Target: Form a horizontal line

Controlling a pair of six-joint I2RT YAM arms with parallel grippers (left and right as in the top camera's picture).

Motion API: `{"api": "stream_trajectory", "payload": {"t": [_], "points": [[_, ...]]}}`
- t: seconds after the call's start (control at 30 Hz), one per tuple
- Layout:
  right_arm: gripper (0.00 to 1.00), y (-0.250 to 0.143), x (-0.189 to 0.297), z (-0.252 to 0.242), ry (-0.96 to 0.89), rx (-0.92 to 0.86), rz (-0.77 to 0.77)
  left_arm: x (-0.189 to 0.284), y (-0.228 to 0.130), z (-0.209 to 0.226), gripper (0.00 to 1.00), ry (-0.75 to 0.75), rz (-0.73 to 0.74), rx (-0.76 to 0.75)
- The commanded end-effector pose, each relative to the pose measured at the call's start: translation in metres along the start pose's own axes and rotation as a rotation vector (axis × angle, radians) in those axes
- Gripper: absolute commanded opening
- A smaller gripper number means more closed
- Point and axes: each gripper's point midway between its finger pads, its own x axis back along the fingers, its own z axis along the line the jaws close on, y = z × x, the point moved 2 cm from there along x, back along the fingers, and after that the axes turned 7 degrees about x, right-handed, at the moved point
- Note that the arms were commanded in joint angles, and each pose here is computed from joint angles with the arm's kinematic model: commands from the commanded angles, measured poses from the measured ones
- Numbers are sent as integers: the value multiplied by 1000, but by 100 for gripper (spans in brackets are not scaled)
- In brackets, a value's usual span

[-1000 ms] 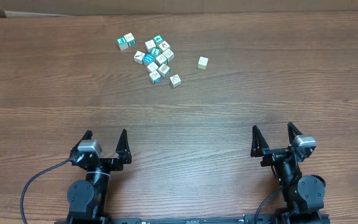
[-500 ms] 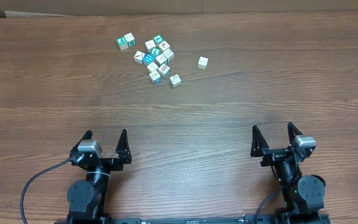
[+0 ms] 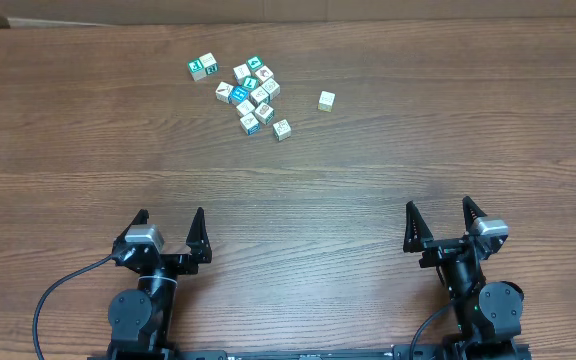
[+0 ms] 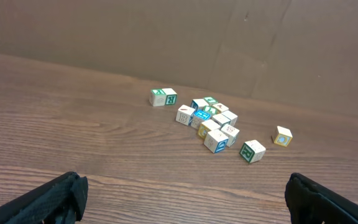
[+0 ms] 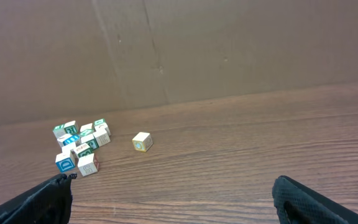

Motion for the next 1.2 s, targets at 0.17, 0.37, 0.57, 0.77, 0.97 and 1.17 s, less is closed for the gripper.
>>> {"api": "stream_trajectory", "payload": {"t": [0.17,0.37,0.57,0.77,0.97,1.17], "points": [[100,-1,0,-2,-10,5,-7,0,2,2,100,5,-12,-18],[100,-1,0,-2,-10,4,-7,0,2,2,100,5,-12,-18],[100,-1,0,-2,-10,4,-7,0,2,2,100,5,-12,-18],[100,-1,0,-2,-10,4,-6,0,2,2,100,5,-12,-18],[100,-1,0,-2,-10,4,-6,0,2,2,99,5,-12,-18],[100,-1,0,-2,-10,4,-6,0,3,-1,99,-13,-18,-7]]}}
